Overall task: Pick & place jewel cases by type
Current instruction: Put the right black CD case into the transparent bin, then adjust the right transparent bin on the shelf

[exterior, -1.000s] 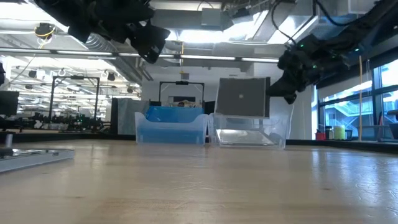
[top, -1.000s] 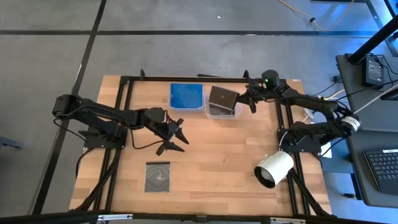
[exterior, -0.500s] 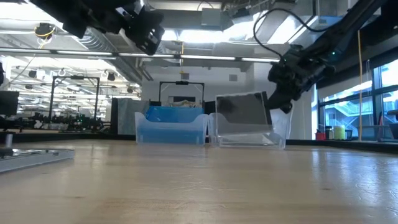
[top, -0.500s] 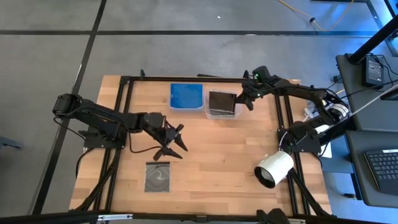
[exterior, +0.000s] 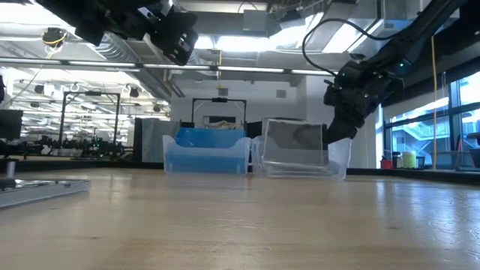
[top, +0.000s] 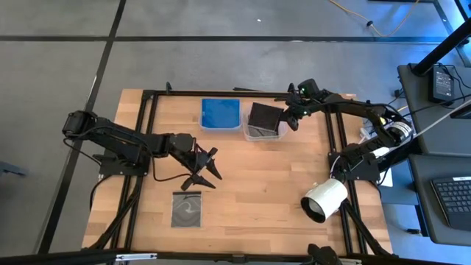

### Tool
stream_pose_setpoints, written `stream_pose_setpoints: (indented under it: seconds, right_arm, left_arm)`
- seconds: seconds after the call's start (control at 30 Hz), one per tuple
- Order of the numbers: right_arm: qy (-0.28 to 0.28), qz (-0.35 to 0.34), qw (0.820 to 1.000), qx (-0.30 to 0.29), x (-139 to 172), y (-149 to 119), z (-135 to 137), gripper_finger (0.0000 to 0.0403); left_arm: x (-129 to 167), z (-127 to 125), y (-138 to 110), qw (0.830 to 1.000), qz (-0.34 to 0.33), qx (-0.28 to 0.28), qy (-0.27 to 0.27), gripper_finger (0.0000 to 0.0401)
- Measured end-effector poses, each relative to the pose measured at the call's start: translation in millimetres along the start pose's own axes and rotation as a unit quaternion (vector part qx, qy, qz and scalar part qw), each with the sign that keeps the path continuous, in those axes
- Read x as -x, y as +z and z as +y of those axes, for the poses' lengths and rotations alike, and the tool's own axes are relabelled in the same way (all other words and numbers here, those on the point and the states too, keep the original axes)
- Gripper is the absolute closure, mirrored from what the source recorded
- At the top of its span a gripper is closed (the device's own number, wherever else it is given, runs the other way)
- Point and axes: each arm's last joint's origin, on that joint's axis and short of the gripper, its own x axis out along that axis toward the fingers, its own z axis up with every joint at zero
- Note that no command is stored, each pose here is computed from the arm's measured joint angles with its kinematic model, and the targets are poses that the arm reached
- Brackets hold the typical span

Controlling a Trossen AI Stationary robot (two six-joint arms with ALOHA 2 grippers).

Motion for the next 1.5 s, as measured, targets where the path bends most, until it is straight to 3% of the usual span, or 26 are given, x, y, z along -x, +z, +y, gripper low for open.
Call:
stream_pose_setpoints:
  seconds: [0.27,0.67,0.8,0.97,1.1,1.3,1.5]
  right_arm:
    - [-0.031,0.0,0.999,0.037,0.1,1.8,-2.4,0.0269]
    - [-0.027,-0.031,0.999,0.017,8.4,8.2,3.9,0.024]
    - [0.032,-0.054,0.994,0.085,17.7,17.1,32.2,0.024]
    - [0.025,-0.004,0.981,0.19,13.1,16.2,83.5,0.024]
    - [0.085,0.032,0.965,0.245,0.9,9.7,125.6,0.024]
    - [0.062,0.106,0.958,0.26,-11.3,-6.9,165.4,0.024]
    - [0.016,0.162,0.954,0.252,-38.6,-19.1,171.7,0.024]
  left_arm:
    - [0.0,0.0,0.0,1.0,0.0,0.0,0.0,0.0214]
    - [0.0,0.0,0.0,1.0,0.0,0.0,0.0,0.0216]
    - [0.0,0.1,-1.0,1.0,0.005,0.002,0.0,0.0216]
    - [0.0,0.1,-0.9,1.0,0.004,-0.018,0.0,0.0216]
    - [0.0,0.1,-1.0,1.0,0.005,-0.031,0.0,0.0216]
    - [0.3,0.7,-3.4,1.0,0.016,-0.027,0.002,0.0214]
    - [0.3,0.8,-3.6,1.0,0.017,-0.026,0.003,0.0216]
